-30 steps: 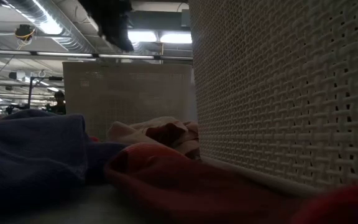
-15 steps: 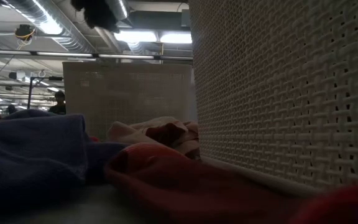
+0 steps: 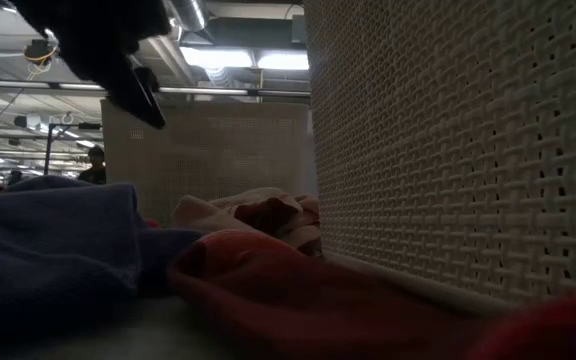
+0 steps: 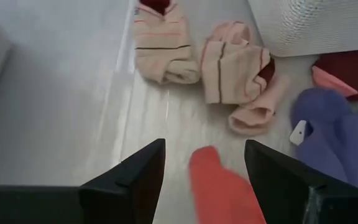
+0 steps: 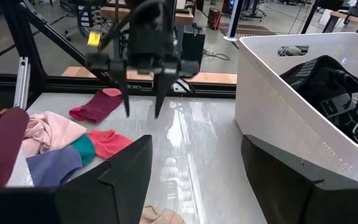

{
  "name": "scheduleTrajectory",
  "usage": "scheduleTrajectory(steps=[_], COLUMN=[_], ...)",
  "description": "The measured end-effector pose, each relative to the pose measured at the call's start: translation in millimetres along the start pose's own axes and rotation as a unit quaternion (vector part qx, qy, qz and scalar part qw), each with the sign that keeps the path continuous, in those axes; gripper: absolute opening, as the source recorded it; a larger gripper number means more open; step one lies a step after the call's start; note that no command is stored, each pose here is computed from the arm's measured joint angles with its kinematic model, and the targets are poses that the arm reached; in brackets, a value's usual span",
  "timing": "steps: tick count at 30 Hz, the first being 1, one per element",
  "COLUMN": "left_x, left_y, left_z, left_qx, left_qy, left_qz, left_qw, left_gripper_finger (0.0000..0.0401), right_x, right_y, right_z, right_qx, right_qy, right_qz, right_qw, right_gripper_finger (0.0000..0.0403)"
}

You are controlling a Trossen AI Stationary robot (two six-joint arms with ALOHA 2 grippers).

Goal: Sort clothes

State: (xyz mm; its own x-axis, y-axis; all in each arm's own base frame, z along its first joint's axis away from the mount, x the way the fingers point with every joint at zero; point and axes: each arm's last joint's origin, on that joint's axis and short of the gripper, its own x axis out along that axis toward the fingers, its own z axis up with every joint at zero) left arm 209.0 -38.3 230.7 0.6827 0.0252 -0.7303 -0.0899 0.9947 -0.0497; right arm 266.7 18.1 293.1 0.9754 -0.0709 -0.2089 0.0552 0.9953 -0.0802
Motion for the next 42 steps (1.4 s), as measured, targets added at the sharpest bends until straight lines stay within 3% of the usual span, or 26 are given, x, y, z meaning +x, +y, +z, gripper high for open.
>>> scheduleTrajectory(steps=[13, 22, 28, 36, 42], left_x=[70.9, 89.7, 63.7, 3.7, -32.2], left_y=[-39.9, -50.7, -44.9, -24.5, -0.8], left_z=[-16.0, -23.0, -15.3, -19.9, -33.8], left_qx=[0.074, 0.098, 0.116, 0.15, 0.157], left_qy=[0.02, 0.027, 0.011, -0.112, -0.208], left_qz=[-0.056, -0.077, -0.068, -0.051, 0.013], left_qw=[0.995, 0.992, 0.991, 0.981, 0.965], left_gripper_finger=[0.021, 0.021, 0.021, 0.021, 0.021], right_x=[0.0, 0.0, -0.1, 3.1, 39.1], right_y=[0.0, 0.2, 0.0, -1.1, -0.8], right_z=[0.0, -0.1, 4.1, 35.6, 60.4], right_qx=[0.0, 0.0, 0.013, 0.034, 0.028], right_qy=[0.0, 0.0, -0.021, -0.051, -0.003], right_qz=[0.0, 0.003, 0.004, 0.001, -0.008], right_qw=[1.0, 1.0, 1.0, 0.998, 1.0], right_gripper_finger=[0.0248, 0.0248, 0.0248, 0.0248, 0.0248])
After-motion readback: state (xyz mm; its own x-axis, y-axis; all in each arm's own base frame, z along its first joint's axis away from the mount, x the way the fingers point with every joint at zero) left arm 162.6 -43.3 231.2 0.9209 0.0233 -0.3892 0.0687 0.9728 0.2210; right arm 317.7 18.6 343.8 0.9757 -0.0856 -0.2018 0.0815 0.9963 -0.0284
